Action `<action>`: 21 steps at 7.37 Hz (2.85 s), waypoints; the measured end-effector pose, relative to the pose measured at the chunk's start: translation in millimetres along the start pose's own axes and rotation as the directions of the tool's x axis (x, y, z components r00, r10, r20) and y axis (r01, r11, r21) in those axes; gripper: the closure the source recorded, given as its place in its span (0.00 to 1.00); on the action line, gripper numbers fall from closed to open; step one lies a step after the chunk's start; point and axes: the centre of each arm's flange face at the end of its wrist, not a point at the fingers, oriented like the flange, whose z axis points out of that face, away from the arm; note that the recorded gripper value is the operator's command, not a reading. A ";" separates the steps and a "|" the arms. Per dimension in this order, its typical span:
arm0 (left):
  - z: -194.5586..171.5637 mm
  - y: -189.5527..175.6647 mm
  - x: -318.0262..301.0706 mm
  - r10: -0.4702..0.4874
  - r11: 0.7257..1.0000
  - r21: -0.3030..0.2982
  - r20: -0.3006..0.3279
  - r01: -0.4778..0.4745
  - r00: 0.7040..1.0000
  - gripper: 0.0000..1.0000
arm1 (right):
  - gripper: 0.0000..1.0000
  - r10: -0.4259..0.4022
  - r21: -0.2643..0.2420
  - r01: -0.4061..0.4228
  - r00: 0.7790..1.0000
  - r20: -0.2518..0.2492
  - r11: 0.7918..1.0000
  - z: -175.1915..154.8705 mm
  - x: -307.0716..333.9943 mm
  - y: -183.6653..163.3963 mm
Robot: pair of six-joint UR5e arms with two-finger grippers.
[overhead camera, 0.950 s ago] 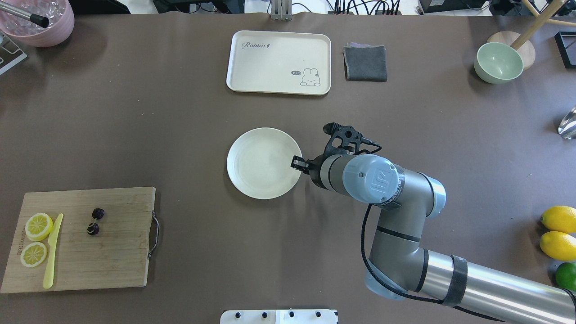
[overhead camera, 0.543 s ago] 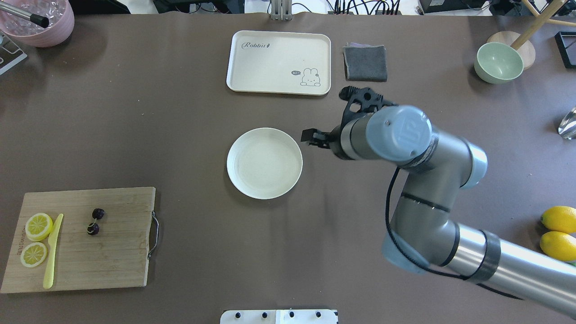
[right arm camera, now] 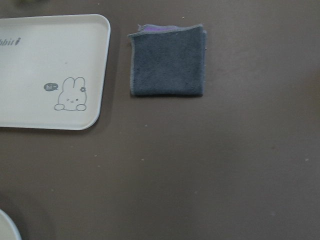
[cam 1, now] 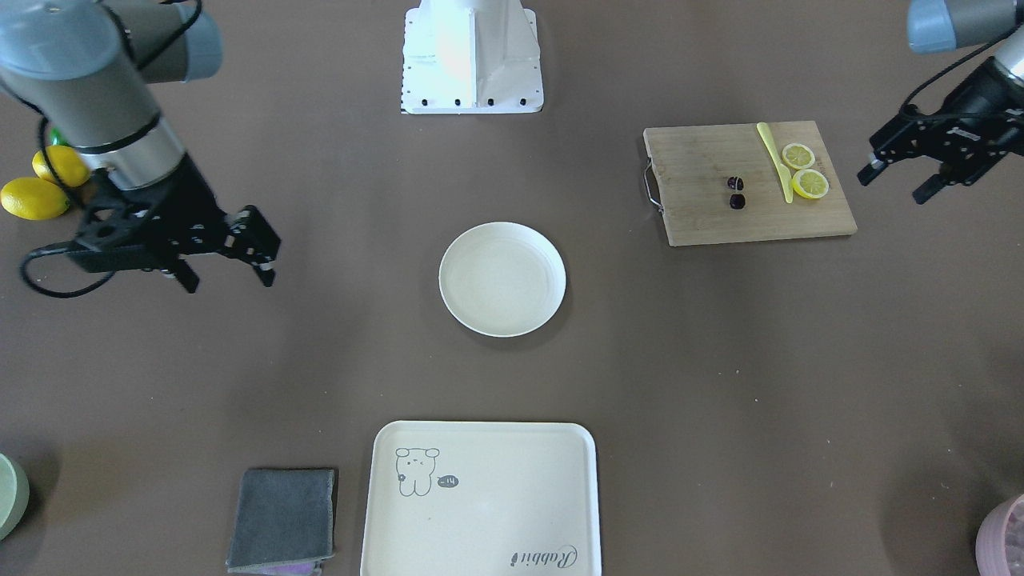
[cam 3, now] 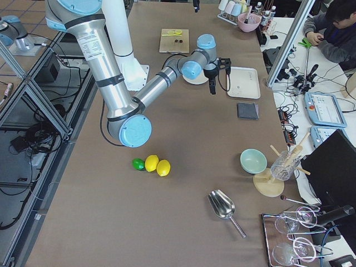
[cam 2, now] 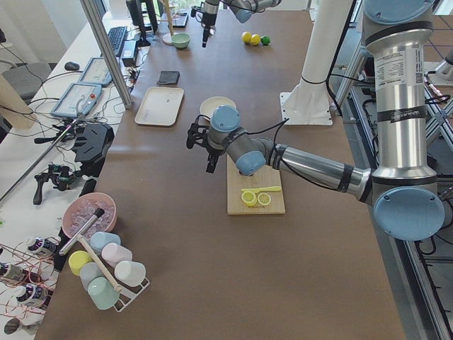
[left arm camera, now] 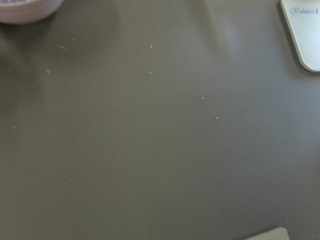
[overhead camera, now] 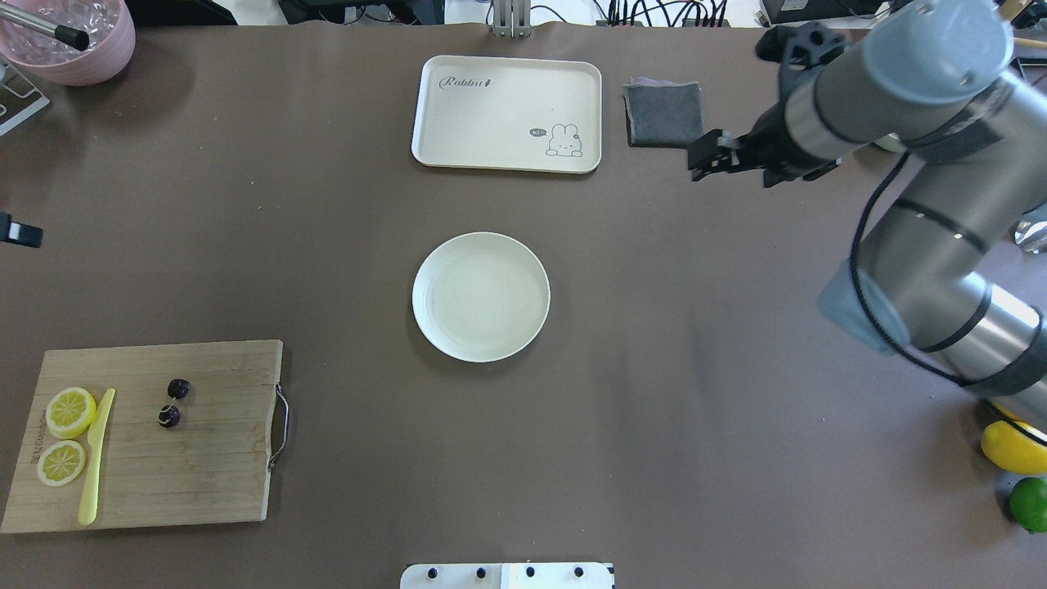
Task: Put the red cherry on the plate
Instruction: 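Release the plate and withdraw the right arm while the left arm reaches toward the cherries, then grasp the two dark red cherries by the stem with the left gripper, then carry the cherries with the left gripper over the white plate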
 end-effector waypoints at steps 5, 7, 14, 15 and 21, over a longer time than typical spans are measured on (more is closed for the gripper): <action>120.3 91.9 85.0 0.016 0.998 -0.058 0.128 -0.008 0.992 0.27 | 0.00 -0.174 -0.038 0.174 0.985 0.000 0.984 -79.3 215.9 -20.1; 133.5 116.2 86.2 0.041 0.994 -0.104 0.141 -0.027 0.989 0.36 | 0.00 -0.188 -0.052 0.187 0.982 -0.012 0.981 -83.8 237.5 -15.7; 137.5 137.4 75.5 0.063 0.989 -0.141 0.165 -0.040 0.984 1.00 | 0.00 -0.185 -0.058 0.184 0.982 -0.027 0.981 -82.1 245.8 -12.7; 131.5 135.5 78.0 0.062 0.990 -0.133 0.156 -0.041 0.986 1.00 | 0.00 -0.185 -0.059 0.183 0.982 -0.028 0.981 -82.1 246.0 -12.4; 145.8 37.5 226.5 -0.066 0.998 -0.020 -0.096 0.064 0.993 1.00 | 0.00 -0.156 -0.076 0.153 0.987 -0.033 0.985 -79.8 269.8 6.7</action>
